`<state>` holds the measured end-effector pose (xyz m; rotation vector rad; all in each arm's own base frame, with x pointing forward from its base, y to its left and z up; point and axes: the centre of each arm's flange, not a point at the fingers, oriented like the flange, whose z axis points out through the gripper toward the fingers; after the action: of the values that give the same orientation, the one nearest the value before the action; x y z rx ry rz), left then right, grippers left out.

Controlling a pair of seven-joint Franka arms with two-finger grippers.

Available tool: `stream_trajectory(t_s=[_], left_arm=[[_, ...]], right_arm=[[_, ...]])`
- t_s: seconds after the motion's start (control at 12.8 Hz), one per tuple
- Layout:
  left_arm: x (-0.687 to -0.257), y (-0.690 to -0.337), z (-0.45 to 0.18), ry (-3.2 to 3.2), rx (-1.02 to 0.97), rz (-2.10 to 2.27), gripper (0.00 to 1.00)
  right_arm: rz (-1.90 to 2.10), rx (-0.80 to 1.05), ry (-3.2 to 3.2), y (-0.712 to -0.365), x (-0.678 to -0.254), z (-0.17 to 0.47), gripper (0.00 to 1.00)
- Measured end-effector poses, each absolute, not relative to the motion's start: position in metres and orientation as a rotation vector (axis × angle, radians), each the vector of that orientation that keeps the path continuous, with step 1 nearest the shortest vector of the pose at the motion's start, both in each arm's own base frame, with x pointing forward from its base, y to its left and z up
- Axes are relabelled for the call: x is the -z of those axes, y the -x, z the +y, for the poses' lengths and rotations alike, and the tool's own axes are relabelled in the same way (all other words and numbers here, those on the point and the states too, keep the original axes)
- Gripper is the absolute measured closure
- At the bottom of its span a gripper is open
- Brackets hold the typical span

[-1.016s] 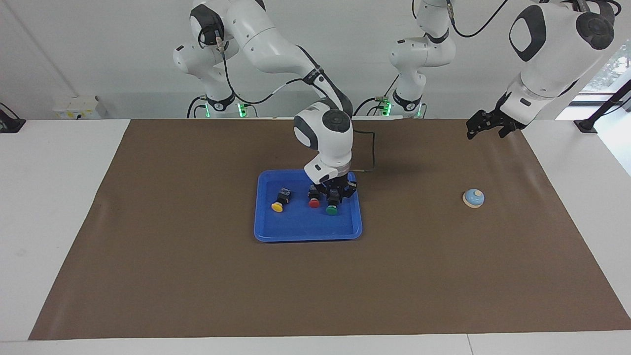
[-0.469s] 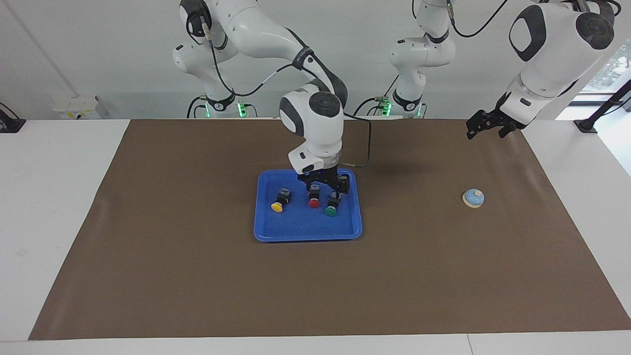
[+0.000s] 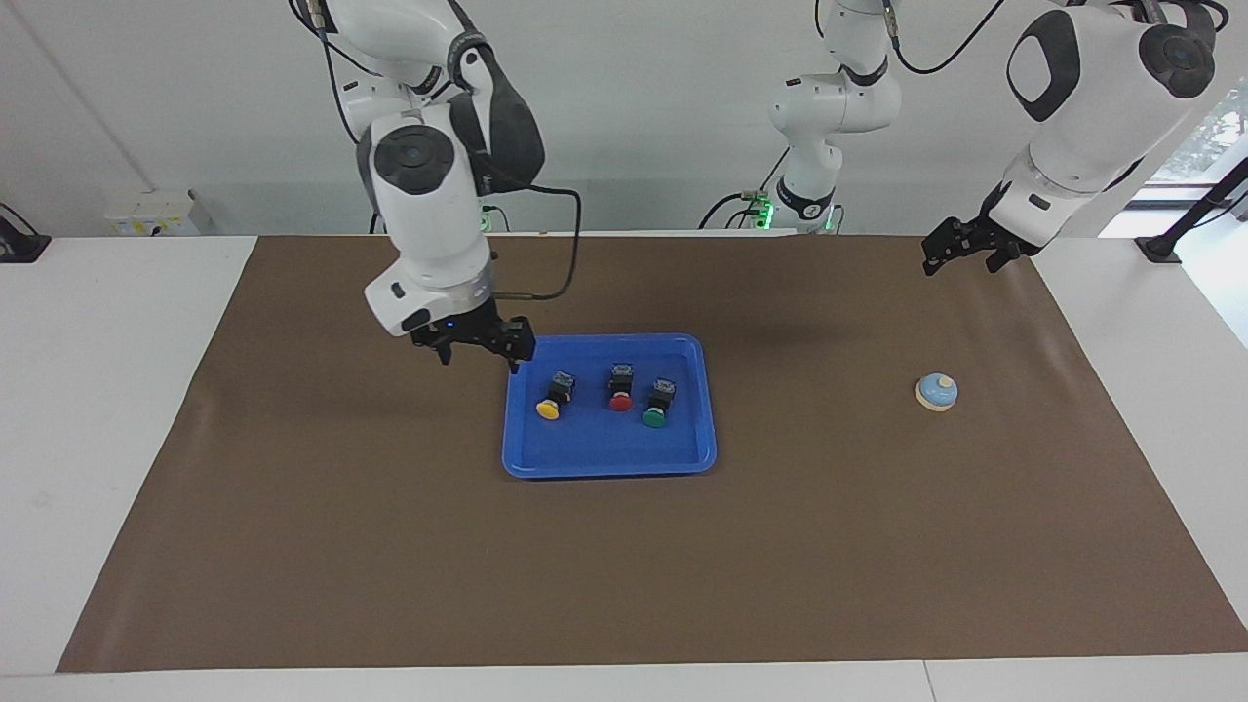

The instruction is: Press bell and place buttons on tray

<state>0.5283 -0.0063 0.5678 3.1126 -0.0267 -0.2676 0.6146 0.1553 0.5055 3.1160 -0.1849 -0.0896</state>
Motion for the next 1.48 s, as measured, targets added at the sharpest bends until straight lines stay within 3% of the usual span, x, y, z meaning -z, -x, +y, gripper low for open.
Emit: stream_trajectory(t_s=[0.31, 0.62, 1.02, 1.17, 1.48], left_arm=[[-0.568, -0.528, -0.006, -3.113, 0.268, -0.027, 0.00], [-0.568, -0.528, -0.007, -3.113, 0.268, -0.028, 0.00], [-0.568, -0.528, -0.012, -3.114, 0.266, -0.044, 0.00], [-0.569, -0.531, -0.012, -3.116, 0.238, -0.041, 0.07], [-0.571, -0.533, -0.008, -3.118, 0.202, -0.030, 0.58]], right_arm=[[-0.036, 0.153, -3.124, -0.598, -0.547, 0.086, 0.00], [0.005, 0.158, -3.134, -0.556, -0.603, 0.038, 0.00], [0.054, 0.176, -3.130, -0.530, -0.621, 0.047, 0.00], [0.057, 0.182, -3.129, -0.530, -0.619, 0.048, 0.00], [0.037, 0.181, -3.130, -0.531, -0.620, 0.042, 0.00]])
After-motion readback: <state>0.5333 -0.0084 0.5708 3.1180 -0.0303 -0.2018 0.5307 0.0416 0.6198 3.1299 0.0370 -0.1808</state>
